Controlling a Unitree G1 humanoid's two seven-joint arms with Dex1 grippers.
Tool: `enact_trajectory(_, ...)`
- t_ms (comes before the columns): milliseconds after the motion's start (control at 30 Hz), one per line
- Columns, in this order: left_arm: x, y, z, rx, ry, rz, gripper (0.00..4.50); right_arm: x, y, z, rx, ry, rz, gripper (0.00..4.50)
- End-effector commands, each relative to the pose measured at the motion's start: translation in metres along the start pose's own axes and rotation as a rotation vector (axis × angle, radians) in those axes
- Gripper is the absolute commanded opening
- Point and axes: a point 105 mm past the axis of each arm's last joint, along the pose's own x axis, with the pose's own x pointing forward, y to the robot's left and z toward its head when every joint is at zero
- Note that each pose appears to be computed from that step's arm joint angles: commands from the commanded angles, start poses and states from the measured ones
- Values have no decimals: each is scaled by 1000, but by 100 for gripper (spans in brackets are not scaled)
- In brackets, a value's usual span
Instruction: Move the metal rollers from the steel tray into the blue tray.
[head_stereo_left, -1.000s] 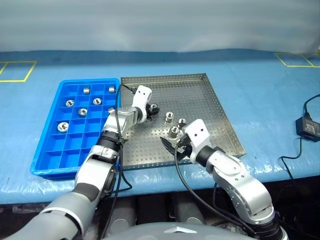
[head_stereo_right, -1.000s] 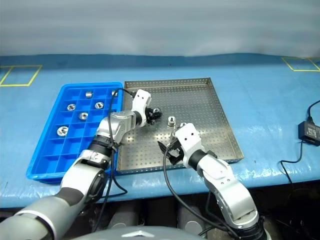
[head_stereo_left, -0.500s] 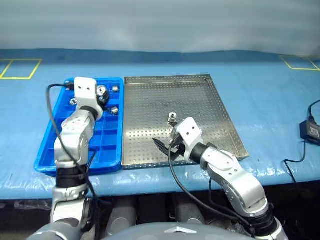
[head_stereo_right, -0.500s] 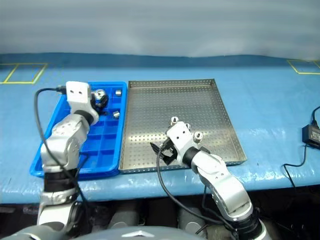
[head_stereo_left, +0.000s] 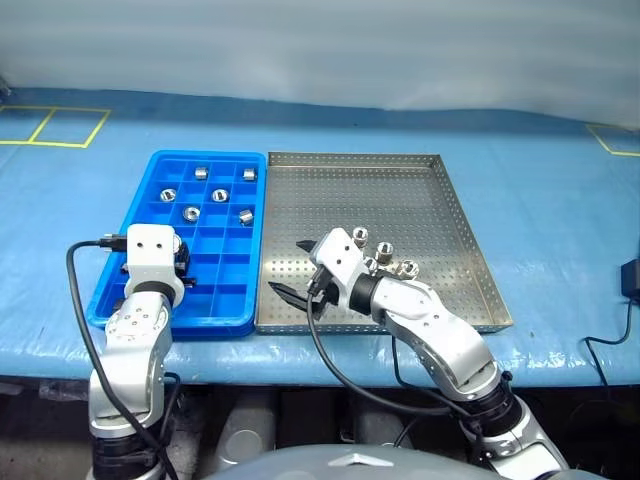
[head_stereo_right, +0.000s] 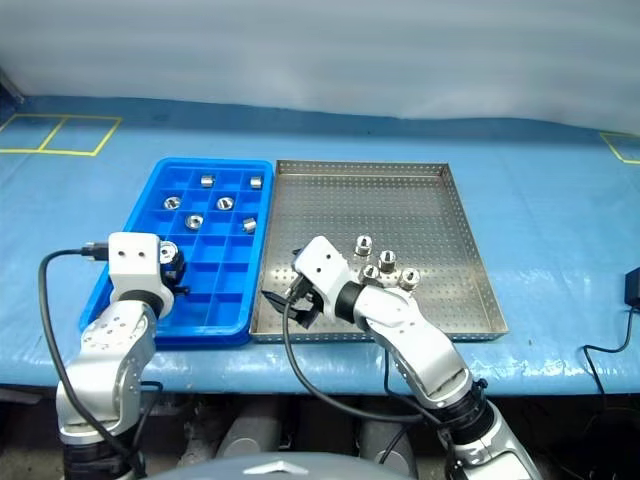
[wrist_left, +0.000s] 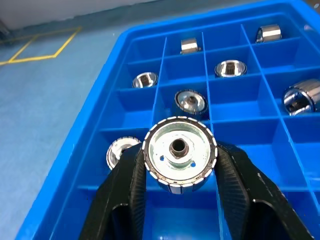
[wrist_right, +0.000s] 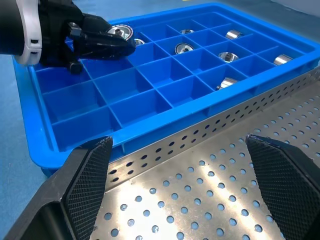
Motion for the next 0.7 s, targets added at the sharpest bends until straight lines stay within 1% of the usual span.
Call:
enact_trajectory(33, -8, -2, 8, 17, -38, 8, 171, -4, -2, 10, -22, -43, -12, 450)
enact_trajectory(200, -11, 0, 2, -5, -4, 28, 171, -8, -5, 8, -16, -42, -39, 450)
enact_trajectory(267, -11, -6, 7, -34, -19, -13, 245, -10, -6, 7, -10, -40, -55, 450)
enact_trajectory(300, -10, -11, 14, -41, -50, -46, 273, -11, -7, 7, -6, -40, -63, 450)
enact_trajectory(367, -9, -30, 34, -67, -131, -160, 339, -14, -9, 5, 3, -36, -83, 450)
enact_trajectory(433, -9, -49, 49, -89, -180, -274, 402, -19, -12, 2, 9, -26, -110, 450)
enact_trajectory(533, -6, -69, 69, -53, -234, -391, 402, -29, -18, -2, 16, -11, -165, 450)
enact_trajectory(600, -1, -84, 82, -65, -262, -481, 402, -38, -23, -5, 29, -3, -214, 450)
enact_trajectory(700, 9, -111, 92, -85, -246, -637, 402, -49, -29, -11, 42, 17, -275, 450)
